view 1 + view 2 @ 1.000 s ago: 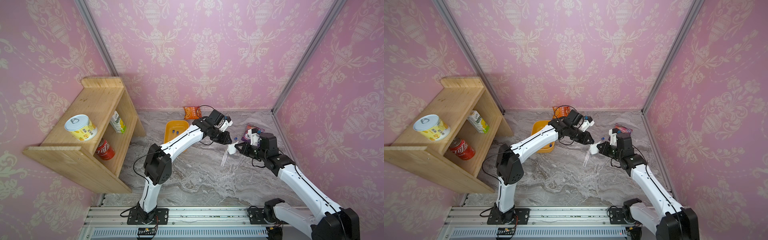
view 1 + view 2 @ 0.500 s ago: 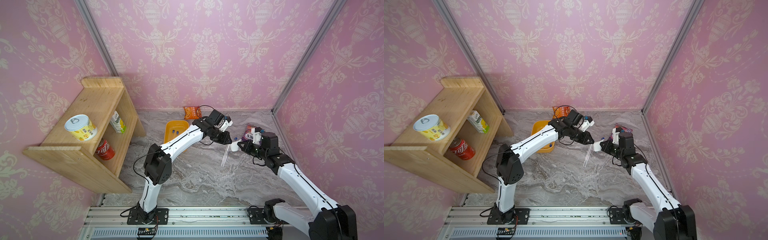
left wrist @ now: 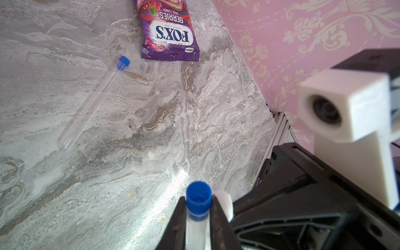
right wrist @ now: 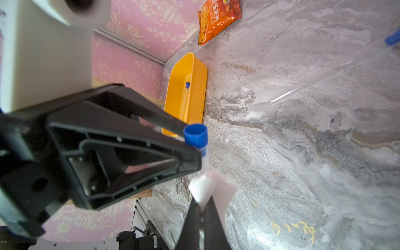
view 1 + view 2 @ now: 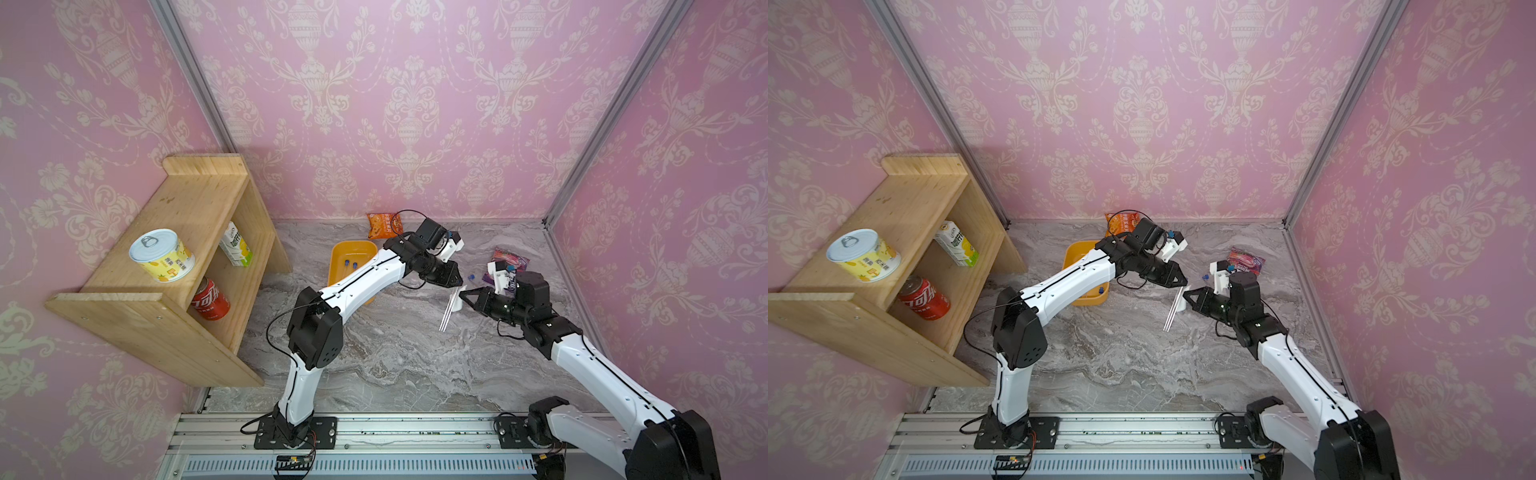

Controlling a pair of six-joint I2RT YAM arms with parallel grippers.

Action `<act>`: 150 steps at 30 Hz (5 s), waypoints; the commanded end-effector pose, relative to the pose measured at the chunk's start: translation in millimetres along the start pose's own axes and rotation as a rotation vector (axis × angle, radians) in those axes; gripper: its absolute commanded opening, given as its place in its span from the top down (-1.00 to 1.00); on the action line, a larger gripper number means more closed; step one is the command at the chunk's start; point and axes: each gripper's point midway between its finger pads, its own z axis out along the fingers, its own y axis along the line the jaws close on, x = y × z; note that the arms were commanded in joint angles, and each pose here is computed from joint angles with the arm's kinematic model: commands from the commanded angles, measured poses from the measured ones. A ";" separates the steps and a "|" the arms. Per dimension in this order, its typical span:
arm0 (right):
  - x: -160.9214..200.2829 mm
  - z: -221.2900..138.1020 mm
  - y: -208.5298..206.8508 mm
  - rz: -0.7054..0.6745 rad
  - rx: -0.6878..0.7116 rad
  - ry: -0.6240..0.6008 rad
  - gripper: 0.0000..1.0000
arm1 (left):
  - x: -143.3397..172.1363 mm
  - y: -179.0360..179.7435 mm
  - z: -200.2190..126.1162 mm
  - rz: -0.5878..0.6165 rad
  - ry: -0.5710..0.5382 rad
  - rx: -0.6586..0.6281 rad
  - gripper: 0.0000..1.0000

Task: Wipe the exteriors of test tubes
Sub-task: Wipe the dirt from the test tube.

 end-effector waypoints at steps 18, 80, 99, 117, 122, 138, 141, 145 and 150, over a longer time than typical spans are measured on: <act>74.1 -4.7 -2.7 0.057 -0.044 0.069 1.00 | -11.1 -9.9 -3.5 0.003 -0.030 0.037 0.59; 71.4 -11.7 12.2 0.029 -0.065 0.091 1.00 | -15.9 -13.2 -4.2 0.007 -0.034 0.046 0.59; 73.8 -22.5 74.7 -0.085 -0.264 0.178 1.00 | -14.4 -11.1 -3.0 0.006 -0.028 0.041 0.60; 41.3 -16.4 28.9 -0.244 0.055 0.035 1.00 | -14.7 -13.0 -5.0 0.008 -0.030 0.045 0.60; 25.7 -18.4 30.2 -0.316 0.111 0.001 1.00 | -14.4 -13.2 -4.7 0.007 -0.029 0.047 0.59; -41.4 -26.6 8.6 -0.289 0.239 -0.123 1.00 | -11.8 -13.4 -9.7 0.017 -0.023 0.036 0.60; -50.9 -33.7 2.4 -0.279 0.266 -0.152 1.00 | -11.4 -12.8 -10.8 0.017 -0.024 0.035 0.60; -65.2 -43.8 -8.6 -0.259 0.315 -0.198 1.00 | -11.0 -11.3 -12.8 0.015 -0.025 0.030 0.60; -76.6 -56.4 -27.4 -0.219 0.386 -0.237 1.00 | -9.2 -5.2 -18.9 0.008 -0.031 0.017 0.60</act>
